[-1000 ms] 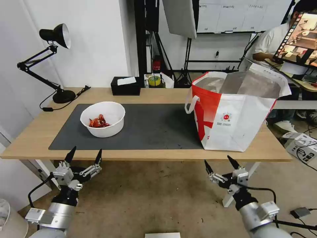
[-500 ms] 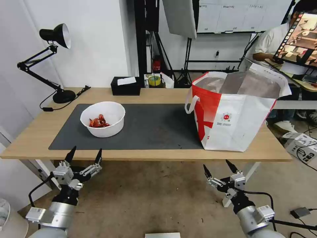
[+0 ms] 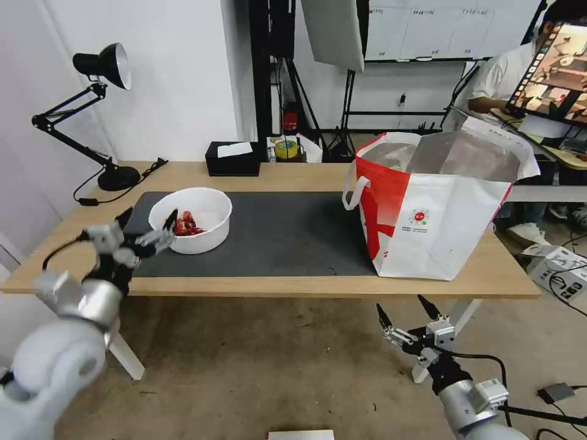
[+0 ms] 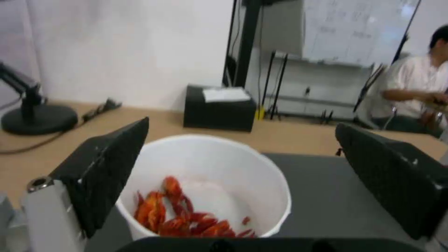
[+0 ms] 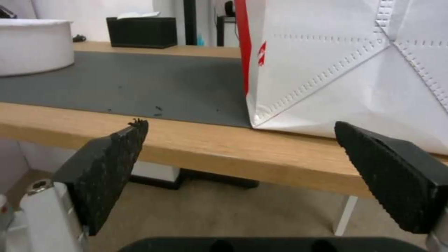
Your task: Pick up the trash from the table and place it into the takeout bag.
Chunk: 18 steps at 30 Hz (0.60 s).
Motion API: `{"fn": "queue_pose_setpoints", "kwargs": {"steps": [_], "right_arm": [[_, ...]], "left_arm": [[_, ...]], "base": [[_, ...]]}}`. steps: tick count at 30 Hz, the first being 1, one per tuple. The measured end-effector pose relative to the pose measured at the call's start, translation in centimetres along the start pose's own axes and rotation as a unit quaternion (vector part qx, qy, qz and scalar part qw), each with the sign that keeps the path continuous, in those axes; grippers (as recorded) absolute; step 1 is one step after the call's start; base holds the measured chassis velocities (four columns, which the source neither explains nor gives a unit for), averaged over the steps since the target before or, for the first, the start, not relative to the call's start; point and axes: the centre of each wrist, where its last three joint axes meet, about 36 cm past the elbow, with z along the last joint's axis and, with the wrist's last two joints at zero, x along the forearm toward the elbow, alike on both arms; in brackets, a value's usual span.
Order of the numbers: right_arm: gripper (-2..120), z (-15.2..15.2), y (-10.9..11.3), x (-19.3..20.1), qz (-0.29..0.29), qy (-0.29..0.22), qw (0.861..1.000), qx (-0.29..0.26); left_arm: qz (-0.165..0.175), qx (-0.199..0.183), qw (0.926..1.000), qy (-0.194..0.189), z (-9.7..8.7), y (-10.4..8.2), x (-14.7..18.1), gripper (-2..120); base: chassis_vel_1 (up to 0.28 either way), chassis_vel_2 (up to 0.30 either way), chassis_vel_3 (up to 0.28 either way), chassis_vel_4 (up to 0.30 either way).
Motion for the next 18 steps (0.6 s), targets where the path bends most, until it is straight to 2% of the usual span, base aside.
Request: {"fn": "queue_pose_setpoints", "kwargs": {"steps": [1, 4, 5, 7, 10, 15, 18], "right_arm": [[100, 0.0, 0.0, 0.0, 0.0, 0.0, 1.0, 0.0], [100, 0.0, 0.0, 0.0, 0.0, 0.0, 1.0, 0.0], [100, 0.0, 0.0, 0.0, 0.0, 0.0, 1.0, 0.0], [100, 0.0, 0.0, 0.0, 0.0, 0.0, 1.0, 0.0], [100, 0.0, 0.0, 0.0, 0.0, 0.0, 1.0, 0.0], [100, -0.1, 0.0, 0.0, 0.0, 0.0, 1.0, 0.0], [100, -0.1, 0.0, 0.0, 0.0, 0.0, 1.0, 0.0]], "left_arm": [[0.0, 0.0, 1.0, 0.0, 0.0, 0.0, 0.0, 100], [-0.023, 0.012, 0.9982, 0.054, -2.0, 1.0, -1.7, 100], [-0.023, 0.012, 0.9982, 0.054, -2.0, 1.0, -1.7, 100], [-0.039, 0.014, 0.9958, 0.082, -2.5, 1.9, -2.1, 100], [-0.051, 0.015, 0.9932, 0.104, -3.0, 2.5, -3.2, 100], [-0.05, 0.037, 0.988, 0.141, -3.5, 3.2, -5.5, 100], [-0.049, 0.045, 0.9787, 0.194, -3.7, 4.2, -7.1, 100]], "base": [[0.0, 0.0, 0.0, 0.0], [0.0, 0.0, 0.0, 0.0], [0.0, 0.0, 0.0, 0.0], [0.0, 0.0, 0.0, 0.0], [0.0, 0.0, 0.0, 0.0], [0.0, 0.0, 0.0, 0.0], [0.0, 0.0, 0.0, 0.0]]}}
